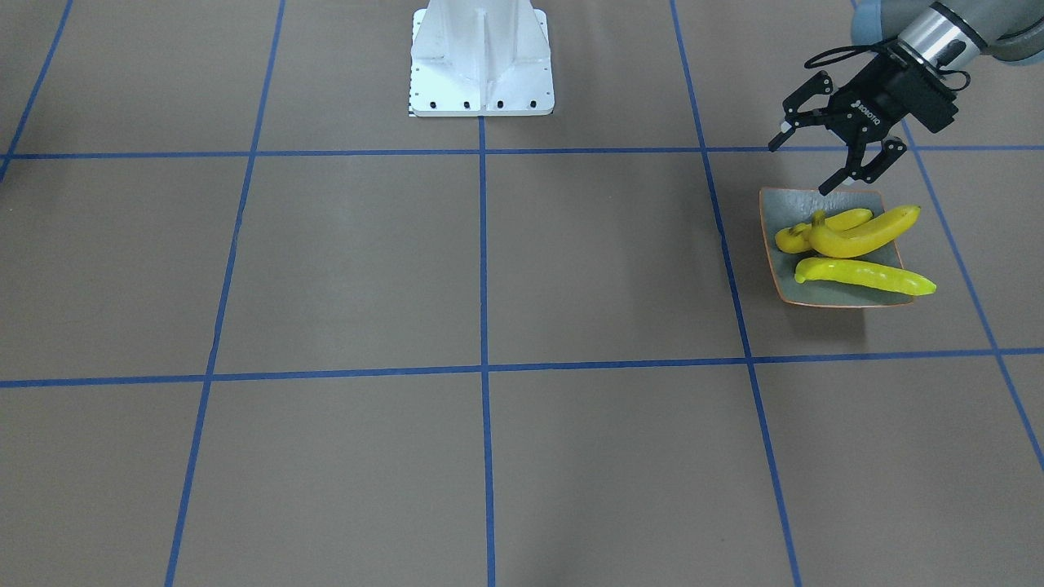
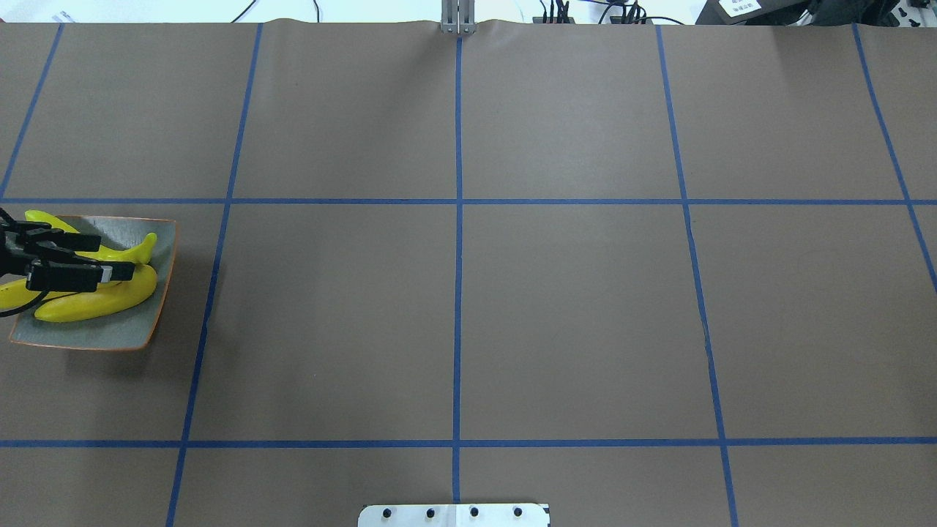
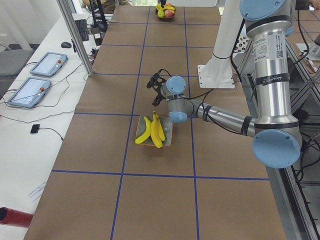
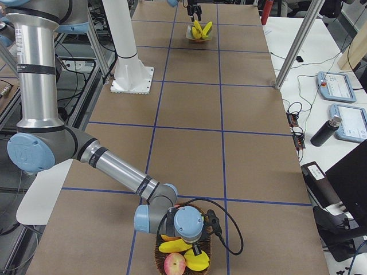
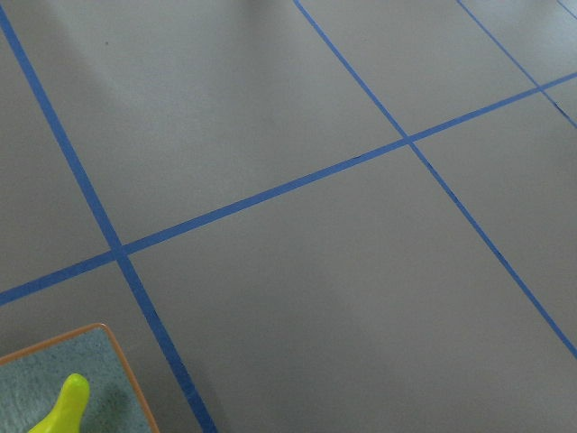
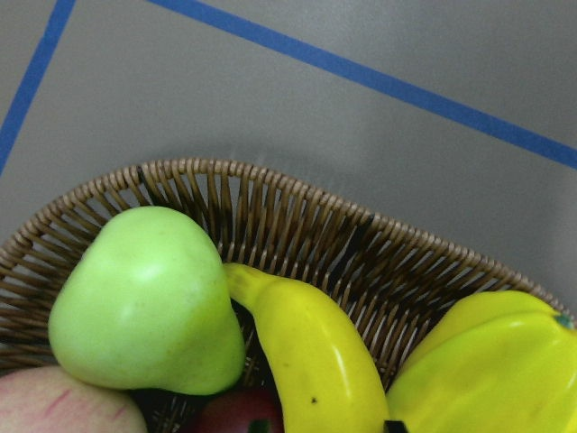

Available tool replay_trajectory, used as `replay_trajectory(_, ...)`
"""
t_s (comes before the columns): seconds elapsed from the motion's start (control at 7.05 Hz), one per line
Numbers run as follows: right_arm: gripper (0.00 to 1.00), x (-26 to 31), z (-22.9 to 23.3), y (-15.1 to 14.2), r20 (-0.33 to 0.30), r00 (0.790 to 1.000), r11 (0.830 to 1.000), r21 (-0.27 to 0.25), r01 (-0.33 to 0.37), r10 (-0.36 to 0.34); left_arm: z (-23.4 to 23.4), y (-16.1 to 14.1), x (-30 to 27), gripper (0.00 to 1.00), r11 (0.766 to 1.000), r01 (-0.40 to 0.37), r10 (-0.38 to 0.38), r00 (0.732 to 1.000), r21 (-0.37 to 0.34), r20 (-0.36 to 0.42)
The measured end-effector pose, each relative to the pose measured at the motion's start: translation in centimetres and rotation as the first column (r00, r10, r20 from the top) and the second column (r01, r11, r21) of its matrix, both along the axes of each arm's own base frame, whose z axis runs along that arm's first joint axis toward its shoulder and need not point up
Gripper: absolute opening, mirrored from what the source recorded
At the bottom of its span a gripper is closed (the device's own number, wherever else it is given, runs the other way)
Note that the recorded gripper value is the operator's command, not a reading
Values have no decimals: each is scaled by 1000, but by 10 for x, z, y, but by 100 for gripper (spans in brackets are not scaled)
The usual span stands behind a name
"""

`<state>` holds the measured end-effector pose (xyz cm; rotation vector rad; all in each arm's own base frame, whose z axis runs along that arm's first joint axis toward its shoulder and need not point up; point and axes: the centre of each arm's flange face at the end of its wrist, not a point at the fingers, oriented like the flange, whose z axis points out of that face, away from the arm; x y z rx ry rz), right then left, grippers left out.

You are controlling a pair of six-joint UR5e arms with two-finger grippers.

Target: Transfer all bananas from basket to plate

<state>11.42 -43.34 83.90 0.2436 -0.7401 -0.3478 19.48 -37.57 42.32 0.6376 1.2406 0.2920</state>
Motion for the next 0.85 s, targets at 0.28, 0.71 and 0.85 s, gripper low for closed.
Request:
replay_trajectory(0.28, 0, 2, -13, -8, -17, 1000, 1000, 30, 2, -2, 0, 0, 0, 100, 1000, 0, 0, 1000, -2, 1)
replay_trajectory(0.71, 81, -1, -28, -28, -35, 999, 999, 52, 11, -10, 1, 0, 1, 100, 1000, 1, -1, 1000, -5, 1)
replay_trajectory(0.85, 81, -15, -31, -38, -57, 997, 997, 63, 51, -47, 1, 0, 1, 100, 1000, 1, -1, 1000, -5, 1)
